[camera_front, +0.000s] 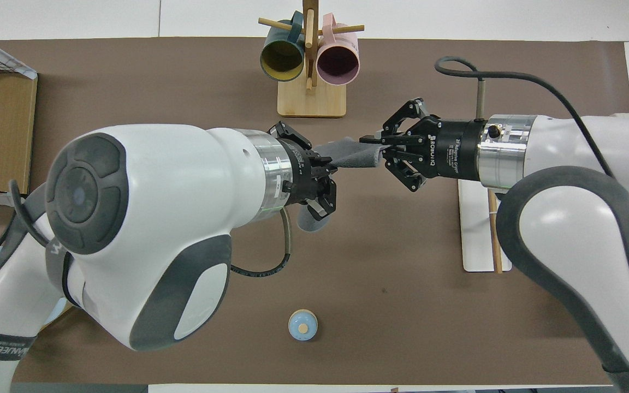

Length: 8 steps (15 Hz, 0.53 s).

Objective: Fold towel and hang on rack
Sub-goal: 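Pull the towel toward the rack with the right gripper while the left gripper opens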

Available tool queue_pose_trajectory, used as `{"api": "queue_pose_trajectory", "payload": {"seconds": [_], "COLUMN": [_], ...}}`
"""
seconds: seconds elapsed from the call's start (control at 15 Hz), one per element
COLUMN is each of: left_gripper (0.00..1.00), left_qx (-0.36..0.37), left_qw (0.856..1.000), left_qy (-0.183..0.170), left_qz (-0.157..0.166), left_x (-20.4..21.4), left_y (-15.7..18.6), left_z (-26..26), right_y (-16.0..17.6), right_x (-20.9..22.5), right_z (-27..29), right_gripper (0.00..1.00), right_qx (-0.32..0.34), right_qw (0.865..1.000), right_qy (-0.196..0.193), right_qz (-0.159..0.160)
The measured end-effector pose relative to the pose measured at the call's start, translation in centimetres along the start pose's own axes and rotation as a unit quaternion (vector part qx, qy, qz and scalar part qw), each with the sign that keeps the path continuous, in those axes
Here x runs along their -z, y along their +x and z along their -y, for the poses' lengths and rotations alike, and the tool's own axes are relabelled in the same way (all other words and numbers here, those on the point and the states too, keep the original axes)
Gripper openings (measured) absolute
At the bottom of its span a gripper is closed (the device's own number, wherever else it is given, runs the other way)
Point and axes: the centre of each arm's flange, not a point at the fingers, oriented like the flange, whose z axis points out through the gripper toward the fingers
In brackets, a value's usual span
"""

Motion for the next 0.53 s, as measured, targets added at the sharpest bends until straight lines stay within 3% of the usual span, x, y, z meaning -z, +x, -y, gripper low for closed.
{"api": "queue_pose_trajectory", "payload": {"seconds": [0.47, 0.53], "left_gripper": [0.94, 1.0], "left_qx": [-0.009, -0.013], "left_qw": [1.0, 1.0], "left_qy": [-0.006, -0.008], "left_qz": [-0.007, -0.009], "left_x": [-0.2, -0.2], "left_y": [0.1, 0.2], "left_z": [0.5, 0.2], "right_y": [4.7, 5.4], "right_x": [3.3, 3.7], "right_z": [-0.4, -0.7], "right_gripper": [0.02, 0.02], "right_qx": [0.095, 0.116], "right_qw": [0.994, 0.991], "right_qy": [-0.042, -0.056], "right_qz": [-0.017, -0.019]}}
